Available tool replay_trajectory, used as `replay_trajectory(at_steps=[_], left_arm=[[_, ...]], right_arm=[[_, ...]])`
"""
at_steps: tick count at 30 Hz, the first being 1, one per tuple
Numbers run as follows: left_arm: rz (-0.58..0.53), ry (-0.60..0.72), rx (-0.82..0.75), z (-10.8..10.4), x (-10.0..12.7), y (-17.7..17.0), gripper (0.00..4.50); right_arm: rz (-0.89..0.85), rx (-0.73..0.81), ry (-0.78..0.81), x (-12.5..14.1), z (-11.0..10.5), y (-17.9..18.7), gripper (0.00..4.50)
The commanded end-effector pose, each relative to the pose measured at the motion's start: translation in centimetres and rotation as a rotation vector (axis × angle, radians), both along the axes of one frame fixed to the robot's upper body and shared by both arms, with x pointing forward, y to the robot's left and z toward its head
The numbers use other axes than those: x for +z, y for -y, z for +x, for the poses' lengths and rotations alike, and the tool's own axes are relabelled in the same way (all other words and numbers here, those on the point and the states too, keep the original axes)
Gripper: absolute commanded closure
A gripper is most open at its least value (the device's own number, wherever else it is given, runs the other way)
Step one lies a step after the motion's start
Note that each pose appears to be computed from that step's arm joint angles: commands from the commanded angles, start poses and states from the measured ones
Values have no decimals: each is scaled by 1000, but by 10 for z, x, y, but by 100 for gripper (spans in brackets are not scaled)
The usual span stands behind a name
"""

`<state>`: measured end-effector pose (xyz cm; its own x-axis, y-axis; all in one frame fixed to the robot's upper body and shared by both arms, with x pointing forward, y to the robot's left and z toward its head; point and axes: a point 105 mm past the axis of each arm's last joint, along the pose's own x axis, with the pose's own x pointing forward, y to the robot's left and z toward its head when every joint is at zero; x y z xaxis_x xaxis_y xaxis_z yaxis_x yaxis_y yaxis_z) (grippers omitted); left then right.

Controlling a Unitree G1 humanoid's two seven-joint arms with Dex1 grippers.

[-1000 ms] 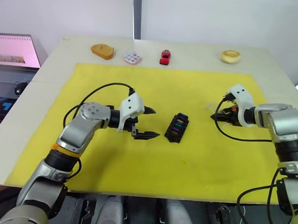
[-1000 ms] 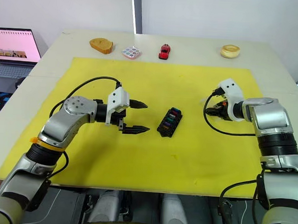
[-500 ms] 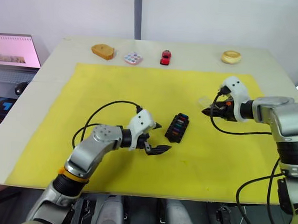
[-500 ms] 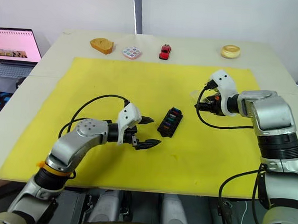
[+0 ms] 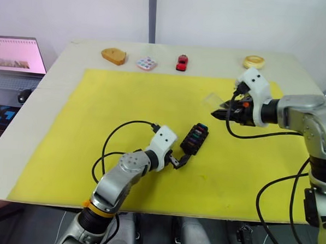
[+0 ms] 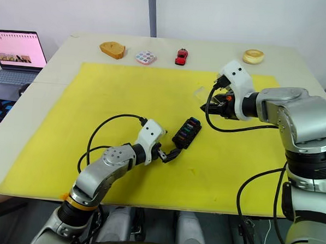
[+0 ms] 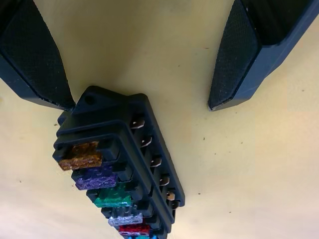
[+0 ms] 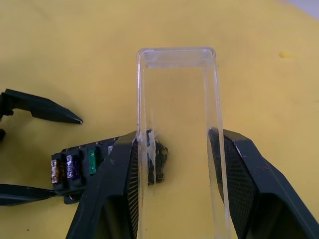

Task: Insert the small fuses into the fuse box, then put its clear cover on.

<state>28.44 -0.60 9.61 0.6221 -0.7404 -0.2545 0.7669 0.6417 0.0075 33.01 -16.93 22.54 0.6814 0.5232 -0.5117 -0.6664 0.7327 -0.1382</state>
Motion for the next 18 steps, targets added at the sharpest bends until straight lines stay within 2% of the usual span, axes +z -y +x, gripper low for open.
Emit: replay_trajectory(at_steps=[1,10,18], left_arm=[[-12,-35,-76,-14,-6,20,0],[-12,-72,-163,-30,-8,26,0],[14,-65,-71,-18,-13,35,0]], right_arm=[[3,0,84,25,-6,0,283],[0,-11,96,27,-10,2,283],[3,-13,110,30,-9,1,283]])
